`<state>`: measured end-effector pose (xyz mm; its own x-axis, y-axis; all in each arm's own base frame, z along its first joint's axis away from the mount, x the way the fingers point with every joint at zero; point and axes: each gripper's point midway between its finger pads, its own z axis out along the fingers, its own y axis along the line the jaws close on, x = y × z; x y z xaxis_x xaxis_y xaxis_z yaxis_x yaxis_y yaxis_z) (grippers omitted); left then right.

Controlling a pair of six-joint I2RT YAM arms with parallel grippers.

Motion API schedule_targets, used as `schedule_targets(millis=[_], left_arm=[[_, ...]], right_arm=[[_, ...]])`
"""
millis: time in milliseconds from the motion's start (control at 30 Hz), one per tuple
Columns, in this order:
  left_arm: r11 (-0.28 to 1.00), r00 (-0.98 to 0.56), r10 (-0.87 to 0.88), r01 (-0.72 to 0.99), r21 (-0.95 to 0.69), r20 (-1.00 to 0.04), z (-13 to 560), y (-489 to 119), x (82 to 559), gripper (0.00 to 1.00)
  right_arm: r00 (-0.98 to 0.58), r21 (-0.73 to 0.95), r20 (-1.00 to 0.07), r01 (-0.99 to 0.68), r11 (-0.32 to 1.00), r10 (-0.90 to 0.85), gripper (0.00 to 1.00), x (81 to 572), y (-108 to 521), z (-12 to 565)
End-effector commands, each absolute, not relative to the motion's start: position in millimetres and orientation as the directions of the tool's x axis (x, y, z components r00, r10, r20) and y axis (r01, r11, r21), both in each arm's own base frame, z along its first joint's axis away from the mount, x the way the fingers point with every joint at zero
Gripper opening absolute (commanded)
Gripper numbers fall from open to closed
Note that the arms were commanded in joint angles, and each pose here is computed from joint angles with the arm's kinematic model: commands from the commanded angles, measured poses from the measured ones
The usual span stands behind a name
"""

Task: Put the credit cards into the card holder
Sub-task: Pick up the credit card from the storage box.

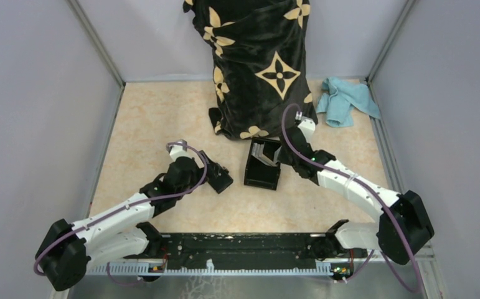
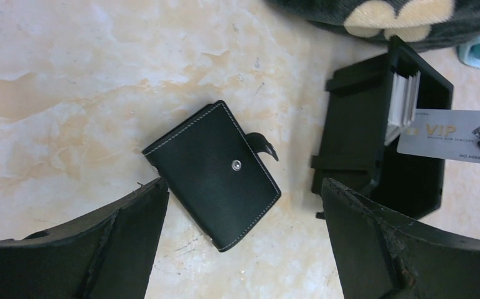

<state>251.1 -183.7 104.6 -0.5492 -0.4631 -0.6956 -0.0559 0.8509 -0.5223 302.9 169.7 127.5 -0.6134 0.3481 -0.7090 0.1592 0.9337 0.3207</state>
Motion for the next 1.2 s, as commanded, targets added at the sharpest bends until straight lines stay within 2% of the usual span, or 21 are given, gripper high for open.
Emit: schedule_targets(millis=[0, 233, 400, 533, 700, 933, 1167], left_arm=[[0.829, -0.568, -0.427, 0.065, -0.555, -0.704, 125.6, -205.3, 248.4, 0.98], [0.811, -0.564, -0.366, 0.197, -0.551, -0.74, 154.0, -222.0, 247.5, 0.97], [0.744, -0.549, -0.307, 0.371, -0.556, -0.777, 179.9, -243.9, 239.3, 0.96], [0.652, -0.521, -0.254, 0.53, -0.542, -0.815, 201.7, -262.3, 225.6, 0.93], [0.499, -0.488, -0.2, 0.696, -0.517, -0.85, 224.9, -283.9, 203.3, 0.89], [0.326, -0.466, -0.127, 0.814, -0.48, -0.876, 243.8, -306.6, 182.2, 0.84], [0.264, -0.482, -0.053, 0.838, -0.478, -0.874, 239.5, -321.9, 179.8, 0.83]], right_arm=[[-0.569, 0.271, -0.777, 0.084, 0.959, 0.27, 0.0, 296.1, 165.2, 149.8], [-0.54, 0.178, -0.826, 0.025, 0.984, 0.163, 0.0, 279.8, 153.6, 179.6], [-0.544, 0.211, -0.836, -0.193, 0.958, 0.075, 0.0, 259.4, 175.3, 211.8], [-0.545, 0.253, -0.839, -0.402, 0.88, -0.008, 0.0, 235.8, 198.4, 229.0], [-0.561, 0.322, -0.826, -0.561, 0.762, -0.064, 0.0, 205.1, 218.8, 235.0], [-0.587, 0.435, -0.806, -0.672, 0.599, -0.074, 0.0, 171.9, 241.3, 242.0], [-0.629, 0.511, -0.773, -0.696, 0.504, -0.085, 0.0, 160.3, 258.9, 240.7]])
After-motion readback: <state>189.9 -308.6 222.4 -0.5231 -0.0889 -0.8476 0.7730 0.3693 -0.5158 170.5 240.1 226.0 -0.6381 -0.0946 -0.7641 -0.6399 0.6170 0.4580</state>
